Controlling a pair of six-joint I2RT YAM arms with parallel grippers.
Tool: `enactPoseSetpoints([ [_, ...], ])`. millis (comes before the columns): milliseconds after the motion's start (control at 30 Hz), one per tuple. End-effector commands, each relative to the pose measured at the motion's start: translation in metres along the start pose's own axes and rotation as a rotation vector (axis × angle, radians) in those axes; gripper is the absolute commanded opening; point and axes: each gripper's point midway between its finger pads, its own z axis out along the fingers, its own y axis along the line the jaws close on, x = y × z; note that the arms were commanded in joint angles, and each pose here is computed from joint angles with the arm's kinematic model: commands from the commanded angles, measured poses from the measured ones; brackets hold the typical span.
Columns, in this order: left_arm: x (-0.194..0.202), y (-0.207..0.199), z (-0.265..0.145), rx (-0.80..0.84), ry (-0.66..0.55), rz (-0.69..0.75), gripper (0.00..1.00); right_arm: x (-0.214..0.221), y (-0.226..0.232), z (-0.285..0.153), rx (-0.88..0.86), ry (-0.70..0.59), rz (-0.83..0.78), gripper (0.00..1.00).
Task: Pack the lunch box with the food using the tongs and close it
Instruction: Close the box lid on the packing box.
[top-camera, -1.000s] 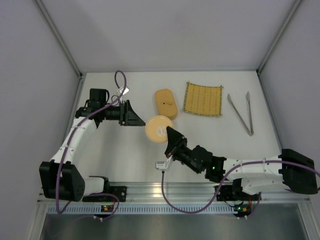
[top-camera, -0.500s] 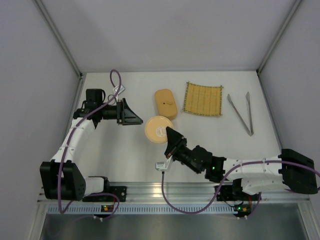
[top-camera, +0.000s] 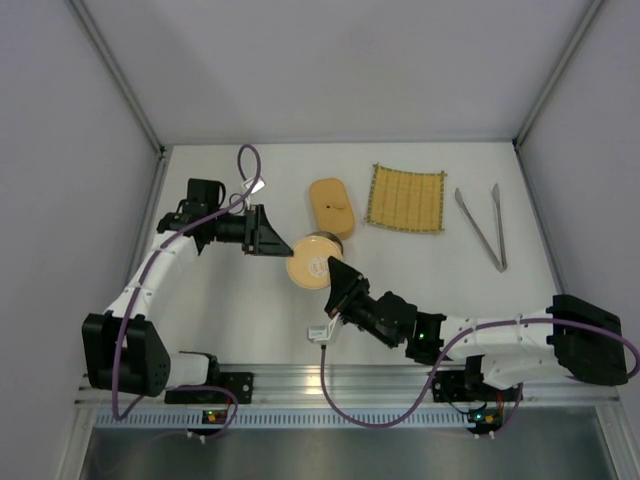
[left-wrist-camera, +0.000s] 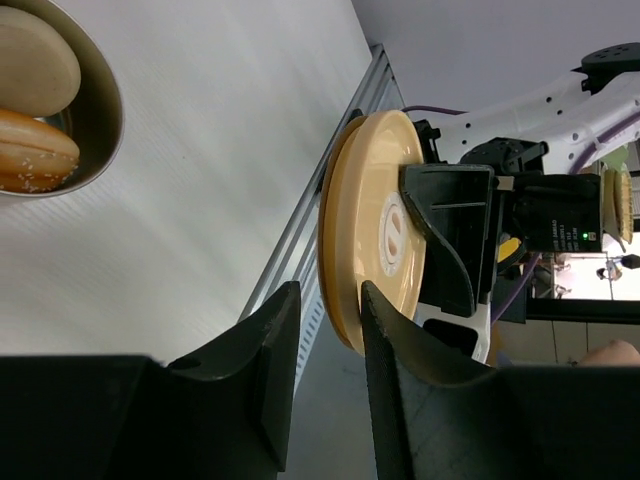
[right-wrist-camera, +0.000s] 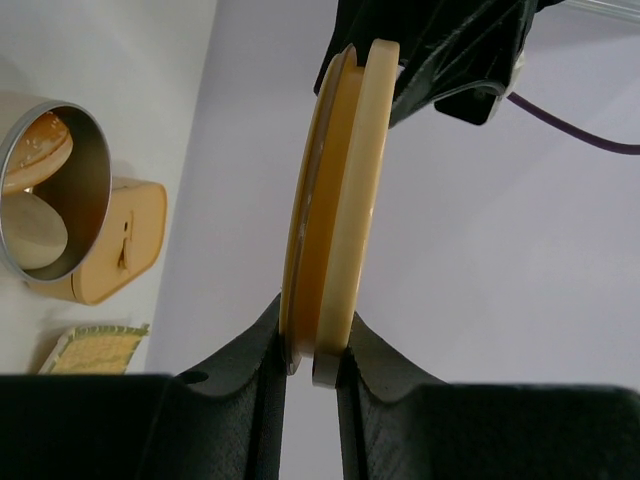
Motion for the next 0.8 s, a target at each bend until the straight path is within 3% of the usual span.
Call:
enactPoseSetpoints([
  [0, -0.006, 0.004, -0.001, -0.039, -0.002, 0.052, 0.35, -0.006, -0.036, 0.0, 0.102, -0.017, 0.061, 0.0],
  [100, -0.007, 0.006, 0.0, -0.042, 0.004, 0.05, 0.25, -0.007, -0.035, 0.001, 0.098, -0.016, 0.063, 0.0],
  [133, -0.007, 0.006, 0.001, -0.042, 0.007, 0.049, 0.17, -0.007, -0.034, 0.001, 0.096, -0.016, 0.063, 0.0],
  [300, -0.003, -0.001, 0.009, -0.023, 0.036, 0.066, 0.15, -0.008, -0.032, 0.003, 0.091, -0.017, 0.067, 0.0],
  [400, -0.003, -0.003, 0.01, 0.0, 0.041, 0.055, 0.0, -0.007, -0.029, 0.004, 0.083, -0.01, 0.063, 0.0],
  [533, -0.006, -0.005, 0.012, 0.021, 0.032, 0.044, 0.0, -0.002, -0.022, 0.009, 0.056, 0.023, 0.063, 0.0],
  [567, -0.007, -0.003, 0.011, 0.01, 0.027, 0.042, 0.0, 0.001, -0.019, 0.01, 0.045, 0.041, 0.065, 0.13],
  [667, -0.013, 0.008, 0.012, -0.043, 0.019, 0.031, 0.0, 0.008, -0.016, 0.012, 0.028, 0.062, 0.082, 0.33],
  [767, -0.029, 0.026, 0.013, -0.114, 0.002, 0.036, 0.0, 0.018, -0.012, 0.013, 0.015, 0.08, 0.101, 0.77],
])
